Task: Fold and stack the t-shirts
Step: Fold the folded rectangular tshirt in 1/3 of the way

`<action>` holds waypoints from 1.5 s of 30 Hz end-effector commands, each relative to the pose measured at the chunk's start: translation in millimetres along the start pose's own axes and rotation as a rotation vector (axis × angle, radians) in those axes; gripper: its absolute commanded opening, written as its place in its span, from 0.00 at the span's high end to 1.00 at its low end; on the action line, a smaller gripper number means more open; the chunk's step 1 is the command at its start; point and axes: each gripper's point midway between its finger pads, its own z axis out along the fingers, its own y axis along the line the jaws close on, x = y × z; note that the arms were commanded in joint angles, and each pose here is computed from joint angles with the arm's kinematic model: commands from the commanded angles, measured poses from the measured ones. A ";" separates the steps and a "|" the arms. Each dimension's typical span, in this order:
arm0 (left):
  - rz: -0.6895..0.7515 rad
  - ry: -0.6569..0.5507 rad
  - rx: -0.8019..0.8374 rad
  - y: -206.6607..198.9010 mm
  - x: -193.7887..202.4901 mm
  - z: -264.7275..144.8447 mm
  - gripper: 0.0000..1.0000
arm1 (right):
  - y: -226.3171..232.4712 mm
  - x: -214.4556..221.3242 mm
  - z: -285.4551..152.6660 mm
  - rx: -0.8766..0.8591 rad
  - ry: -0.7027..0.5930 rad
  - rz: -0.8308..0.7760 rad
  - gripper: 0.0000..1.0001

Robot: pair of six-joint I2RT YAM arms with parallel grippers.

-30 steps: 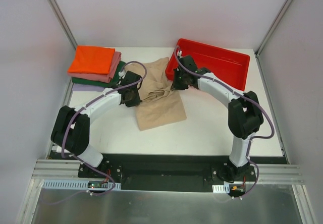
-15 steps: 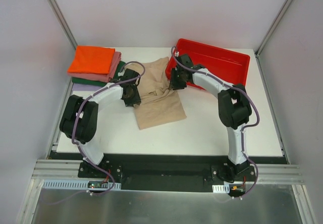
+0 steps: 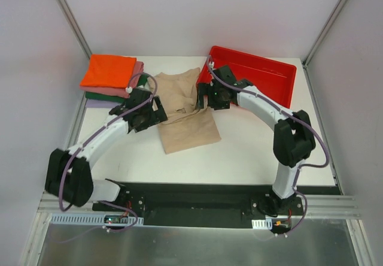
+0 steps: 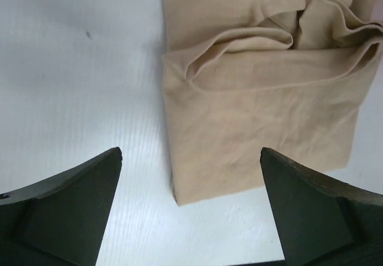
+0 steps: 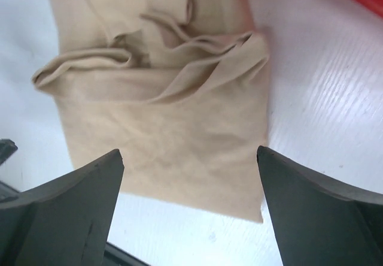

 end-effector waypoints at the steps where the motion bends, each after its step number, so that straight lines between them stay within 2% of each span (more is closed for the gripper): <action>1: -0.106 -0.041 -0.016 25.4 19.2 -20.8 0.01 | 29.5 23.3 -29.3 -0.092 -0.002 -0.111 0.04; 4: -0.151 -0.007 -0.037 44.4 45.9 -22.9 0.01 | 48.5 49.2 -16.1 -0.138 0.055 -0.178 0.04; 8: -0.162 0.058 -0.028 57.0 75.5 -25.8 0.01 | 70.9 58.8 8.9 -0.162 0.075 -0.233 0.04; 14: -0.188 0.054 -0.030 67.0 87.4 -29.9 0.01 | 97.3 30.9 47.8 -0.197 0.022 -0.219 0.04; 22: -0.171 0.052 -0.040 72.3 90.5 -29.1 0.01 | 117.2 -63.6 88.1 -0.175 -0.175 -0.201 0.04; 25: -0.158 0.058 -0.024 69.5 90.7 -30.7 0.01 | 126.0 -94.9 69.2 -0.221 -0.211 -0.151 0.04; 29: -0.148 0.075 -0.008 66.4 92.8 -31.1 0.01 | 118.4 -96.5 21.4 -0.182 -0.259 -0.195 0.04; 32: -0.143 0.104 0.028 56.7 93.6 -29.9 0.01 | 100.6 -77.6 -28.3 -0.159 -0.322 -0.221 0.04; 37: -0.113 0.142 0.201 22.4 93.8 -20.6 0.09 | 32.8 -30.7 -112.5 -0.003 -0.490 -0.143 0.04; 38: -0.108 0.153 0.224 17.2 94.2 -18.4 0.11 | 16.8 -16.9 -120.3 0.027 -0.510 -0.113 0.04; 42: -0.119 0.195 0.251 7.4 96.7 -8.4 0.31 | -33.9 26.6 -133.6 0.082 -0.565 0.053 0.04; 45: -0.137 0.235 0.250 7.6 105.7 -0.5 0.44 | -51.2 48.3 -137.3 0.069 -0.599 0.108 0.04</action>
